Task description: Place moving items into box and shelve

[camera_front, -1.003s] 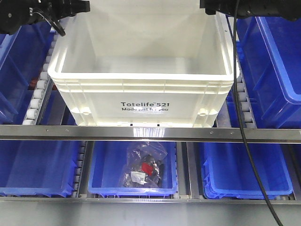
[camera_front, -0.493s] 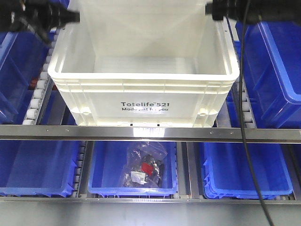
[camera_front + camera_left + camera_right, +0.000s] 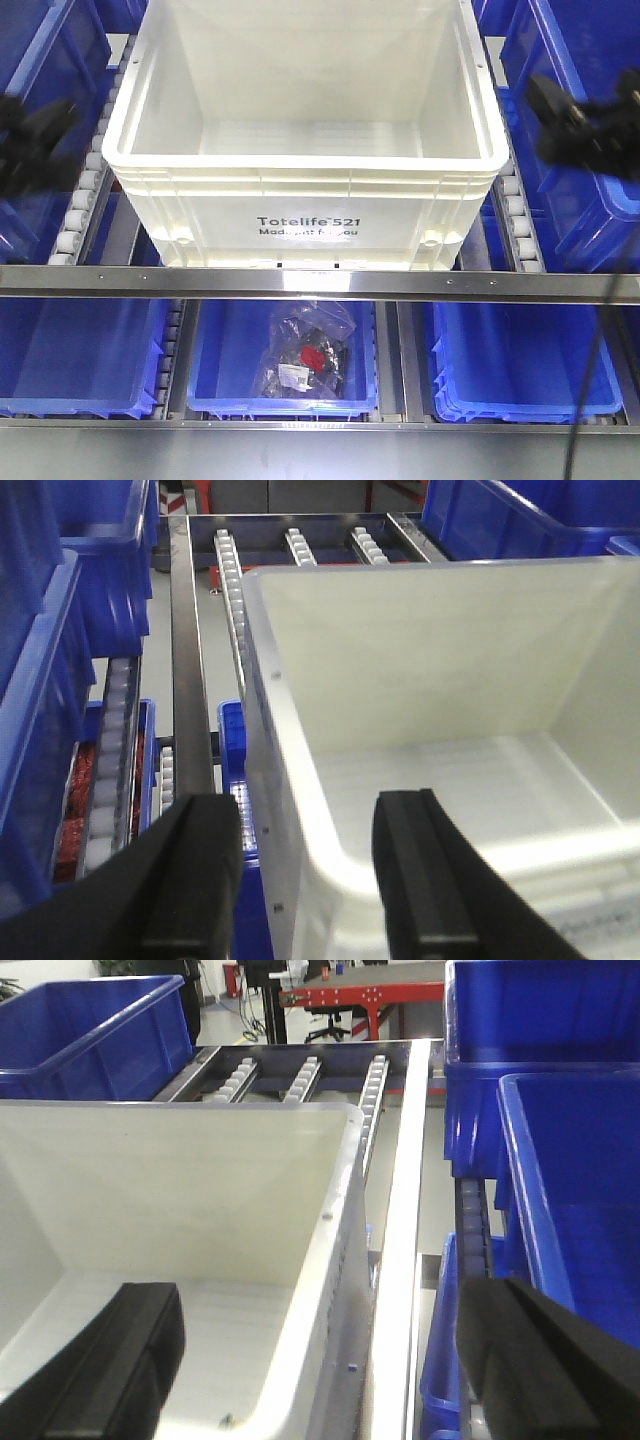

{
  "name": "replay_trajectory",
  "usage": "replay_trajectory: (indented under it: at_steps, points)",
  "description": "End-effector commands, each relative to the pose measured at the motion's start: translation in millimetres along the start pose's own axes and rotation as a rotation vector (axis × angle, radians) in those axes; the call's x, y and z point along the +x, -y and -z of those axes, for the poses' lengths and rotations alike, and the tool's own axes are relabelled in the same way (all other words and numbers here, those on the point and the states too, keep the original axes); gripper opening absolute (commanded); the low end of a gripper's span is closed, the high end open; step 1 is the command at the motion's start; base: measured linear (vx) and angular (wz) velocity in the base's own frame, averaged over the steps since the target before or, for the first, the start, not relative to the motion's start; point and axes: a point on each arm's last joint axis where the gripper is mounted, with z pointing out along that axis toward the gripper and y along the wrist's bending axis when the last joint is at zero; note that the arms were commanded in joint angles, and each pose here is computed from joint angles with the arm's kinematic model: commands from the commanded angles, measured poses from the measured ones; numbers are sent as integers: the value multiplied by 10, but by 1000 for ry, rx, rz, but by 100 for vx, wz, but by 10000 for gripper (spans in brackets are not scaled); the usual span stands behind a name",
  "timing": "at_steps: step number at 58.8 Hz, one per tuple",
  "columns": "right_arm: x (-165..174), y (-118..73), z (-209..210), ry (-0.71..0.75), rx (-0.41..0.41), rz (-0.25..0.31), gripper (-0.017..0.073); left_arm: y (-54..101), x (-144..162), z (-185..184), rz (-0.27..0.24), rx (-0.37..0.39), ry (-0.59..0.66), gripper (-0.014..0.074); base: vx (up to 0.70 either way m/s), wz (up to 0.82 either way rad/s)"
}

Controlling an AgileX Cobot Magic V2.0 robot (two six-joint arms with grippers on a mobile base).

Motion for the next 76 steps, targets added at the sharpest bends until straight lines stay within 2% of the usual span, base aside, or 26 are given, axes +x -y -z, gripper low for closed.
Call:
replay_trajectory:
  at_steps: [1, 14, 22, 36, 56, 59, 62, 66, 67, 68, 70, 72, 76]
  points:
    - [-93, 9, 273, 159, 13, 30, 592, 4, -38, 262, -2, 8, 131, 435, 0, 0]
    - [144, 0, 786, 246, 18, 39, 592, -12, 300, 749, 0, -5, 141, 435, 0, 0]
    - [275, -8, 891, 213, 16, 63, 592, -19, 378, 903, 1, -12, 144, 435, 0, 0]
    - [288, -8, 898, 211, 19, 100, 592, -19, 408, 918, 3, -11, 151, 435, 0, 0]
    - [282, -7, 900, 218, 20, 96, 592, -19, 406, 918, 11, -10, 153, 433, 0, 0]
    - [280, -7, 900, 220, 21, 96, 548, -18, 406, 918, 23, -9, 153, 376, 0, 0]
    - [280, -7, 900, 220, 21, 96, 458, -18, 406, 918, 24, -9, 153, 309, 0, 0]
    - [280, -7, 900, 220, 21, 96, 295, -18, 406, 918, 23, -9, 153, 156, 0, 0]
    - [280, -7, 900, 220, 20, 95, 218, -18, 406, 918, 23, -9, 153, 109, 0, 0]
    - [280, -7, 900, 220, 20, 95, 198, -18, 406, 918, 21, -9, 153, 62, 0, 0]
    - [281, -7, 900, 219, 20, 95, 78, -18, 406, 918, 19, -9, 153, -29, 0, 0]
    - [282, -7, 900, 218, 20, 90, -23, -18, 406, 918, 16, -9, 153, -25, 0, 0]
    - [282, -7, 900, 218, 20, 88, -20, -19, 407, 918, 17, -9, 152, -25, 0, 0]
